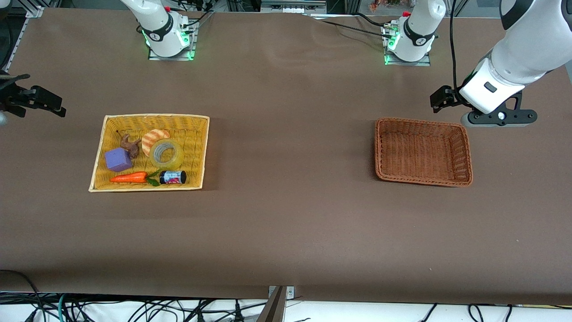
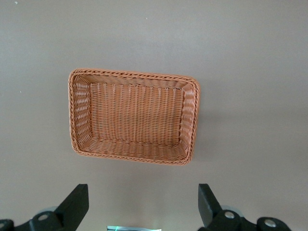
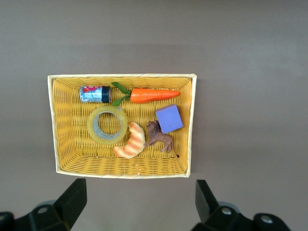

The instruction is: Transfer tape with both arms

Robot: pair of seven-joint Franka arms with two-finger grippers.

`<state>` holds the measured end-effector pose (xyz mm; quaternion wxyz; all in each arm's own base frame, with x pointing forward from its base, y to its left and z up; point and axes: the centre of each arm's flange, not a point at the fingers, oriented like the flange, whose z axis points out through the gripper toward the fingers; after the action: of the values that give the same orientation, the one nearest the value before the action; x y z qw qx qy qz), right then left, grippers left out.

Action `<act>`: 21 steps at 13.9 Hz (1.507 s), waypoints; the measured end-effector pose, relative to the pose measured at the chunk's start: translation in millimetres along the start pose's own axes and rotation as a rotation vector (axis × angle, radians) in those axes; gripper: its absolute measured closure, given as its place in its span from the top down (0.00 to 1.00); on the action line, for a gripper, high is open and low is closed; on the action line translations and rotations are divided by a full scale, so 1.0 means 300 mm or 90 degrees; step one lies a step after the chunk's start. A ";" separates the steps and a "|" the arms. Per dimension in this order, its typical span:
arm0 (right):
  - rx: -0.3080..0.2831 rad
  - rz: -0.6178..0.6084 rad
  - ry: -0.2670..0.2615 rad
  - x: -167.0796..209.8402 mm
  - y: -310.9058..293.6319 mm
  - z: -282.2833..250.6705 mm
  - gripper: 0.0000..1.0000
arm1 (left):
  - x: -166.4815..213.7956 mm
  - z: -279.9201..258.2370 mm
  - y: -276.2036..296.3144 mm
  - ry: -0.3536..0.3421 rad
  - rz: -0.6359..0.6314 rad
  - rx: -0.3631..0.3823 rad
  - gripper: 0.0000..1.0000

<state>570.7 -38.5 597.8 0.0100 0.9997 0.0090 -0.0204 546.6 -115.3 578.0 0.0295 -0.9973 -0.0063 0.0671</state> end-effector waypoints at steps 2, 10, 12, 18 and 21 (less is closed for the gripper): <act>0.000 0.004 0.000 0.002 0.011 0.004 1.00 | 0.000 0.000 0.000 0.000 0.000 0.000 1.00; 0.000 0.003 0.002 0.010 0.012 0.009 1.00 | 0.000 -0.001 0.000 0.000 0.000 0.000 1.00; 0.000 0.003 0.002 0.011 0.011 0.010 1.00 | 0.000 -0.001 0.000 0.000 0.000 0.000 1.00; 0.000 0.003 0.002 0.011 0.010 0.010 1.00 | 0.001 0.000 -0.003 0.000 -0.001 0.000 1.00; 0.000 0.003 0.003 0.012 0.010 0.010 1.00 | 0.000 -0.001 -0.001 0.000 -0.001 0.000 1.00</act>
<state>574.2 -41.6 594.6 0.0099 0.9998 0.0067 -0.0182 546.7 -114.9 578.2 0.0294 -0.9973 -0.0067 0.0668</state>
